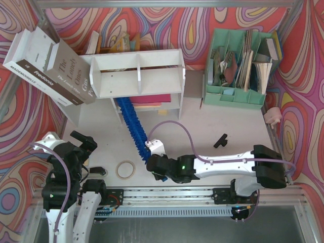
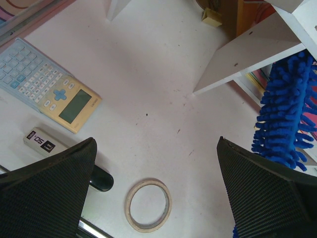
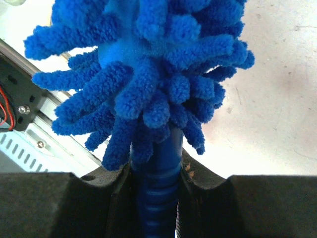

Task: Dust the bookshelf with a duster

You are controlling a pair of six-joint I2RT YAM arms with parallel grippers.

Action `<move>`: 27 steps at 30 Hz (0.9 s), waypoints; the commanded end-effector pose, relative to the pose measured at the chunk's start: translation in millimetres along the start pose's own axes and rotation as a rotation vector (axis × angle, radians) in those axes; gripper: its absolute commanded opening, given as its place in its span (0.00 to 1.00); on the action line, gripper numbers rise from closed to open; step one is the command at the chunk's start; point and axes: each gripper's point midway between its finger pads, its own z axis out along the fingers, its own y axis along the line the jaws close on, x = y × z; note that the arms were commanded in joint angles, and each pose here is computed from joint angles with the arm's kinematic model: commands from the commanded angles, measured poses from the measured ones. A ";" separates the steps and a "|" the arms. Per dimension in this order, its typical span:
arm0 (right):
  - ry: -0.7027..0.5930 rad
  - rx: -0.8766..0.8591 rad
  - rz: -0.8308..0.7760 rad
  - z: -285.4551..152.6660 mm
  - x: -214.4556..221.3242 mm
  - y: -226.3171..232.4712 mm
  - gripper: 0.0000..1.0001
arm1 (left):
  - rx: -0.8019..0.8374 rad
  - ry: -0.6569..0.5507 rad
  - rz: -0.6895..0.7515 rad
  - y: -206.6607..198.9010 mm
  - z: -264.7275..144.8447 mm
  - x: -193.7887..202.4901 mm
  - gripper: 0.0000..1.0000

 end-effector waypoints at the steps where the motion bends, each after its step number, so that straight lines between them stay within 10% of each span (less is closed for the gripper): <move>1: -0.170 -0.105 0.006 -3.6 -51.4 34.2 0.00 | -0.004 -0.003 0.009 1.5 3.2 1.5 0.98; 27: -0.227 0.211 0.335 -74.0 2.7 -102.6 0.00 | -0.003 -0.003 0.009 1.0 3.3 1.3 0.98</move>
